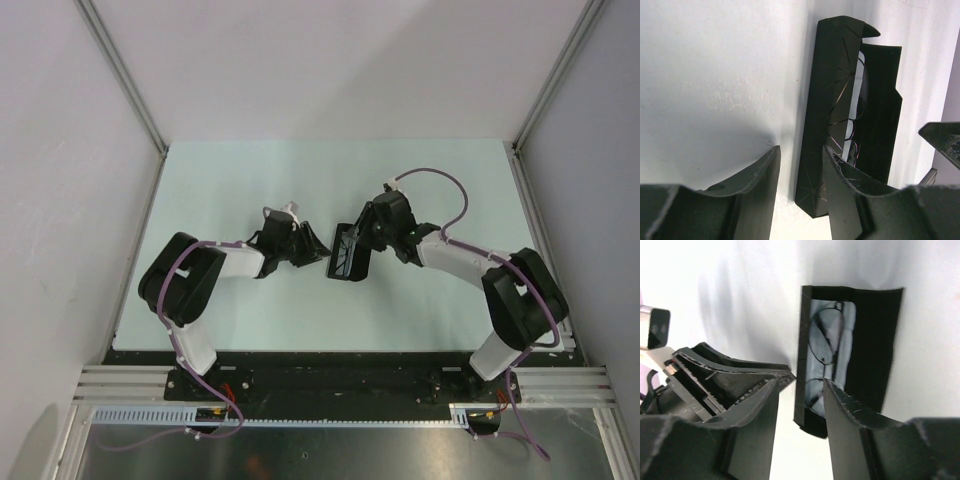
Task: Organize the sunglasses
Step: Close the case with sunglasses at the center of the board.
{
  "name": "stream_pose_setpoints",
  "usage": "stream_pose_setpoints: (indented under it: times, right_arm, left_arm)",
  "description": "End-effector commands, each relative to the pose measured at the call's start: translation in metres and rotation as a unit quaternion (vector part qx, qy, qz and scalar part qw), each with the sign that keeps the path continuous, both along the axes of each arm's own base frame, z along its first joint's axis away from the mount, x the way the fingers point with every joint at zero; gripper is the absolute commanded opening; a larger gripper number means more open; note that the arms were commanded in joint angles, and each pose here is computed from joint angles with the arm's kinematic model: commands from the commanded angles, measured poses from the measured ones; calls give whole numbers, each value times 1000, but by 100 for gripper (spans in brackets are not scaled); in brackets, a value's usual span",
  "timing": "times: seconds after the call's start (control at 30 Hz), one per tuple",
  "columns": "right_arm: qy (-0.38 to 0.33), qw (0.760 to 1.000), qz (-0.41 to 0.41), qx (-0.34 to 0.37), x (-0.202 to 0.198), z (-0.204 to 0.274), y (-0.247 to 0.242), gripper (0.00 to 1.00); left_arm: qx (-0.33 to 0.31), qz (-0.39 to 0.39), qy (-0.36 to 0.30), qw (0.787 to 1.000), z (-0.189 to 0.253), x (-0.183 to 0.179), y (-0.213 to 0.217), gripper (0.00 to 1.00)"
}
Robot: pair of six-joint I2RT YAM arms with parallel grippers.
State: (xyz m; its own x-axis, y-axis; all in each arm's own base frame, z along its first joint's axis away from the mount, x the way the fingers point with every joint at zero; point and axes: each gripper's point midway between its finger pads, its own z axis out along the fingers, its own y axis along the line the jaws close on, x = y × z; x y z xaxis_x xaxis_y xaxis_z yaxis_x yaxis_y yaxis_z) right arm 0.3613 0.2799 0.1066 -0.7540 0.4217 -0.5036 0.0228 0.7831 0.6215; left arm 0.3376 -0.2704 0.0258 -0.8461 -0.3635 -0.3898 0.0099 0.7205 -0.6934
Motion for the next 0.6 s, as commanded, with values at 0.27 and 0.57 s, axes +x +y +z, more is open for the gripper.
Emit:
stream_pose_setpoints:
  times: [0.27,0.57]
  right_arm:
    - [-3,981,-96,-168,-12,3,-99,41]
    - [69,977,-67,-190,-20,-66,-97,41]
  left_arm:
    - [55,-2,58,997,-41,-28,19,47]
    - [52,-10,59,997,-40,-28,16,47]
